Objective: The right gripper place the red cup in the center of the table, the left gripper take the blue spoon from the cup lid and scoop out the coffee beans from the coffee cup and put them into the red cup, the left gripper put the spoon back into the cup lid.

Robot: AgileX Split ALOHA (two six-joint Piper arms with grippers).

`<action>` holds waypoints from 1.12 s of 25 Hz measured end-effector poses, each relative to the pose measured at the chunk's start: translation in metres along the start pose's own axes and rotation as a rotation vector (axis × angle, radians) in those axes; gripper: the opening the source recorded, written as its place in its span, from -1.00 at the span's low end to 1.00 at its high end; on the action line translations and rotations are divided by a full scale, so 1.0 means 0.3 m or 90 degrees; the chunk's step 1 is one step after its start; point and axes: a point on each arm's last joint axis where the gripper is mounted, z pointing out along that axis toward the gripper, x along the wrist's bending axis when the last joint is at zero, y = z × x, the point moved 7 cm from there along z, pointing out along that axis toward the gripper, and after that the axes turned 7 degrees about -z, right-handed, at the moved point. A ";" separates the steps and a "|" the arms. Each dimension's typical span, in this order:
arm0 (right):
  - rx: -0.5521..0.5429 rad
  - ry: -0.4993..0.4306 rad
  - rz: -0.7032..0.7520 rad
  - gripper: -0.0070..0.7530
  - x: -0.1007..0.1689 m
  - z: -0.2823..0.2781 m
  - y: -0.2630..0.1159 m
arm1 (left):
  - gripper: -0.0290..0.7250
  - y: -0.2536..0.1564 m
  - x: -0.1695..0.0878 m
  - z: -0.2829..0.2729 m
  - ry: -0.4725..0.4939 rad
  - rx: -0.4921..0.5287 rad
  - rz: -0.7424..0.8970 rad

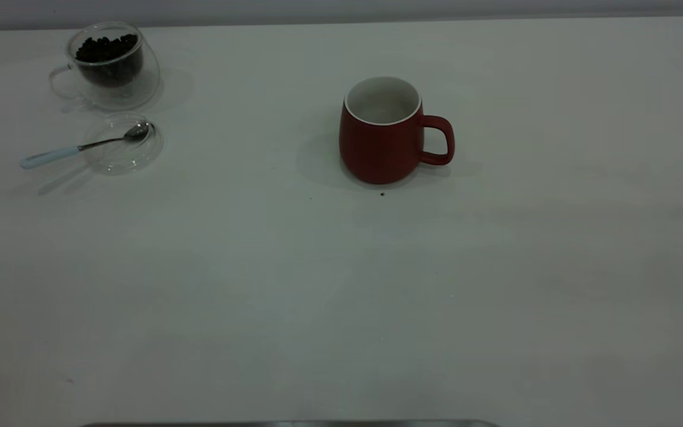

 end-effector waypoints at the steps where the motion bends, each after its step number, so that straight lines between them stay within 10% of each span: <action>1: 0.000 0.000 0.000 0.57 0.000 0.000 0.000 | 0.50 -0.030 0.011 -0.002 0.014 -0.008 -0.013; 28: 0.000 0.000 0.000 0.57 0.000 0.000 0.000 | 0.50 -0.317 0.074 0.119 0.077 -0.050 -0.093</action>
